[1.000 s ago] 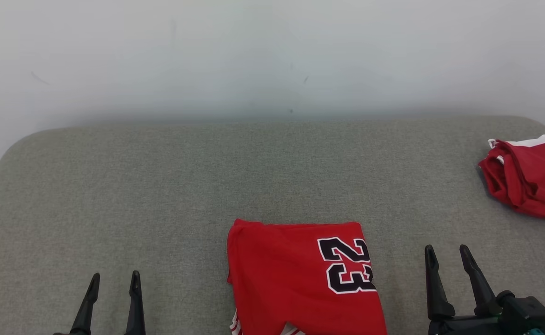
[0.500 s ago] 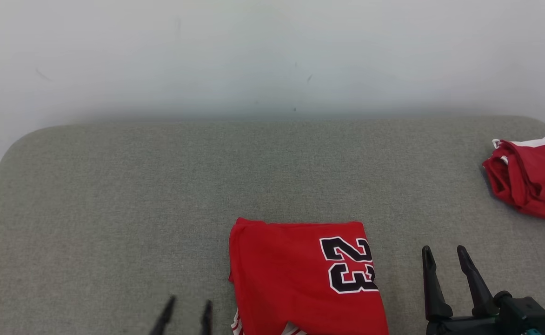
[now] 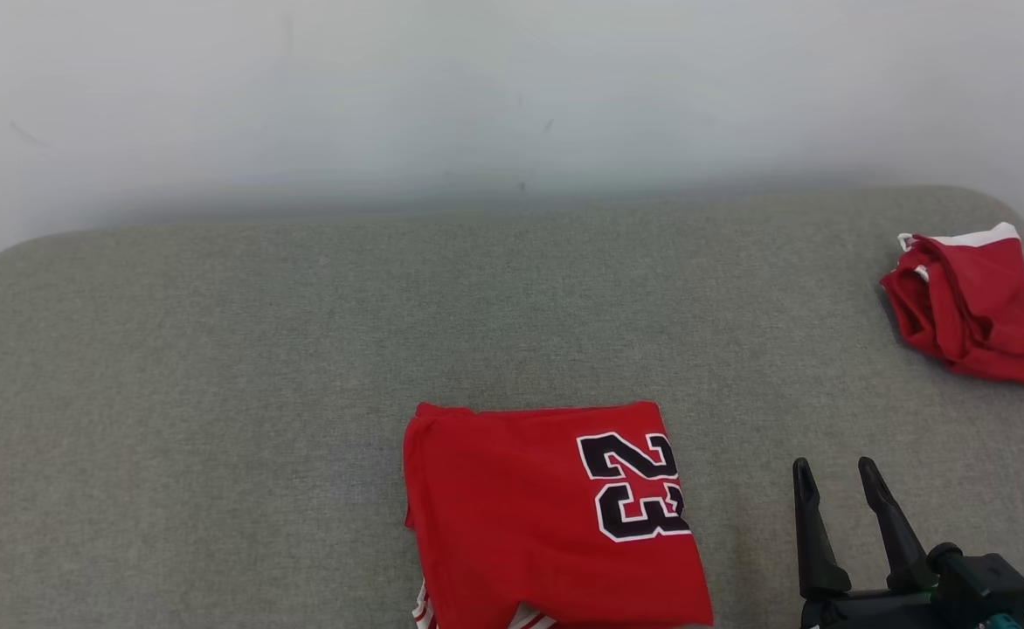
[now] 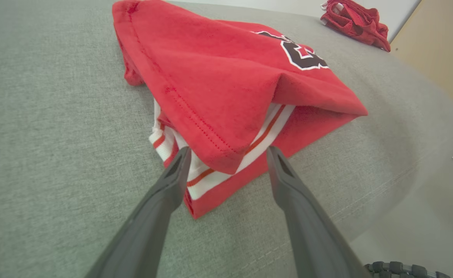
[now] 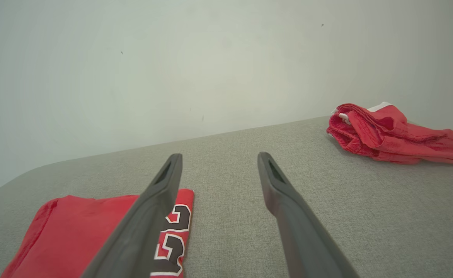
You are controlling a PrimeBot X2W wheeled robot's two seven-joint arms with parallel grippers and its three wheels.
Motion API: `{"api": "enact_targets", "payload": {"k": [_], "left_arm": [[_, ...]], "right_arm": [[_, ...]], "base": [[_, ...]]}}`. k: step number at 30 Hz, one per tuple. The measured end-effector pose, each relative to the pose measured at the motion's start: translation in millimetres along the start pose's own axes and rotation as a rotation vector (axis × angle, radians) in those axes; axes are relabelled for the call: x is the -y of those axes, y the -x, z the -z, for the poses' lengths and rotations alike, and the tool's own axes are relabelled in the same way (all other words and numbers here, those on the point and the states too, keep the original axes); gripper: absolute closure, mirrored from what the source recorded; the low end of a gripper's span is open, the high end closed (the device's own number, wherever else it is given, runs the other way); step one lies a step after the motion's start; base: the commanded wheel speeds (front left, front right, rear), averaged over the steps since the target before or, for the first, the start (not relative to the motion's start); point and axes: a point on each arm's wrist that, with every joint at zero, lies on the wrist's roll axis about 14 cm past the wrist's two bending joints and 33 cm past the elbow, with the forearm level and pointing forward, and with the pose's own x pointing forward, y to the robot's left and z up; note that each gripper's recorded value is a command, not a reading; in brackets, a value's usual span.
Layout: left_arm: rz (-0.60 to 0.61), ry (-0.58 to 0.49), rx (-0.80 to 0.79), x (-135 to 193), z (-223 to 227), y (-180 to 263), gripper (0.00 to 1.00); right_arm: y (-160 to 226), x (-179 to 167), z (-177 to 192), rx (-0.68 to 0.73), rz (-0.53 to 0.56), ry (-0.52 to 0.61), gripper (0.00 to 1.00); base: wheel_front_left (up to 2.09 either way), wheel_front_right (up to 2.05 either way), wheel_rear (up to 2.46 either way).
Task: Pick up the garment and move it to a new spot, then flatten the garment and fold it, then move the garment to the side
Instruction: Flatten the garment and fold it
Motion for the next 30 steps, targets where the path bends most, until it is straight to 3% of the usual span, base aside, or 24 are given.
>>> {"api": "enact_targets", "payload": {"k": [12, 14, 15, 29, 30], "left_arm": [[0.034, 0.016, -0.057, 4.2, 12.4, -15.5, 0.03], [0.033, 0.02, -0.05, 4.3, 10.2, -16.6, 0.64], [0.032, 0.021, -0.043, 3.9, 7.7, -17.8, 1.0], [-0.001, -0.046, -0.004, -17.1, -6.0, -6.4, 1.0], [-0.003, -0.047, -0.008, -17.9, -4.6, -5.8, 0.94]], "right_arm": [[1.0, 9.5, -1.4, 0.003, 0.03, 0.005, 0.0], [1.1, 9.7, -1.6, 0.004, 0.03, 0.006, 0.0], [1.2, 10.0, -1.9, 0.005, 0.031, 0.006, 0.0], [-0.3, 4.7, 2.2, -0.007, 0.015, 0.002, 0.0], [-0.4, 4.3, 2.9, -0.009, 0.015, 0.001, 0.0]], "base": [[0.0, 0.0, 0.0], [0.0, 0.0, 0.0], [0.0, 0.0, 0.0], [0.0, 0.0, 0.0], [0.0, 0.0, 0.0]]}}
